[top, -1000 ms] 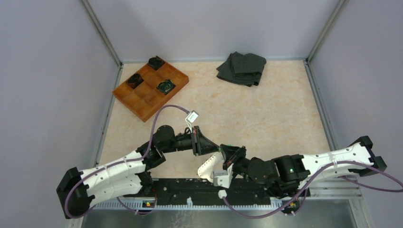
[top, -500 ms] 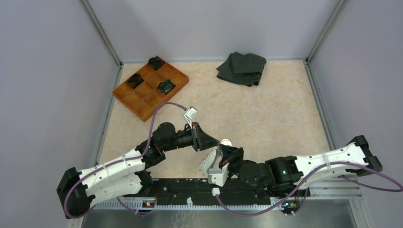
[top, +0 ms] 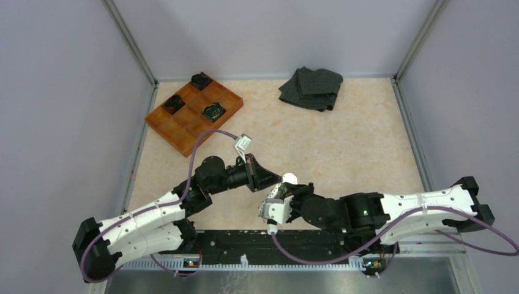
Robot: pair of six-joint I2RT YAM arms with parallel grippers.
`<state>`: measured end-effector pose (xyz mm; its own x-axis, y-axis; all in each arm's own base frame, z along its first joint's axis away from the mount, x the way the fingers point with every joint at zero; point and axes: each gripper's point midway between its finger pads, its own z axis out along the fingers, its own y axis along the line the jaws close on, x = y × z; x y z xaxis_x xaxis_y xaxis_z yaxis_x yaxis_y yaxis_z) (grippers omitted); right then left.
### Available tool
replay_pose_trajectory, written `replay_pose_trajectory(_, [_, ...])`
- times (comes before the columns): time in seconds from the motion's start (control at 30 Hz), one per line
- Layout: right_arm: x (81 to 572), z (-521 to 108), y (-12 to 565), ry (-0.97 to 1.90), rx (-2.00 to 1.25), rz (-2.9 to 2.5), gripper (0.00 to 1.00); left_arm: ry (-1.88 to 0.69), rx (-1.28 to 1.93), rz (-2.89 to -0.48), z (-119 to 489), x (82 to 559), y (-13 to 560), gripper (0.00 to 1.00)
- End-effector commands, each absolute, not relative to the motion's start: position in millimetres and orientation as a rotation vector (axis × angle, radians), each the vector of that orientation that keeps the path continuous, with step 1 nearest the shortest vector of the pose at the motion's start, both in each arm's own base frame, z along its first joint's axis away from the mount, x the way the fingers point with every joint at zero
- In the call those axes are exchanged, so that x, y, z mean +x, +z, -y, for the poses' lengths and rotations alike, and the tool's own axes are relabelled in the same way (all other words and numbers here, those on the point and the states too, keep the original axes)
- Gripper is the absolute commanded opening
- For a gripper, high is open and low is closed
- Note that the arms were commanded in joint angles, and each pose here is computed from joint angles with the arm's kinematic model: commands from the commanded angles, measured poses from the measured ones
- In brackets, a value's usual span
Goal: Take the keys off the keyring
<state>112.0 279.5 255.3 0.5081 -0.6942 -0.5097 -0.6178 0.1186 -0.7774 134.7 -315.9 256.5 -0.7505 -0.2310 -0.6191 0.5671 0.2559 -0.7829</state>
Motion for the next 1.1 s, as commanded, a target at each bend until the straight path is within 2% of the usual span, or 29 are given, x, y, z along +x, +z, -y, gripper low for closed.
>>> replay_pose_trajectory(0.0, [113.9, -285.7, 265.5, 0.018, -1.494, -1.260, 0.00, -1.543, 0.282, -1.778, 312.3, 144.2, 287.9, 0.00])
replay_pose_trajectory(0.63, [141.9, -289.6, 277.9, 0.206, -1.271, -1.508, 0.00, -1.420, 0.280, -1.808, 307.6, 157.0, 280.0, 0.00])
replay_pose_trajectory(1.07, [148.3, -289.9, 273.0, 0.208, -1.249, -1.572, 0.00, -1.374, 0.276, -1.817, 305.4, 162.0, 275.3, 0.00])
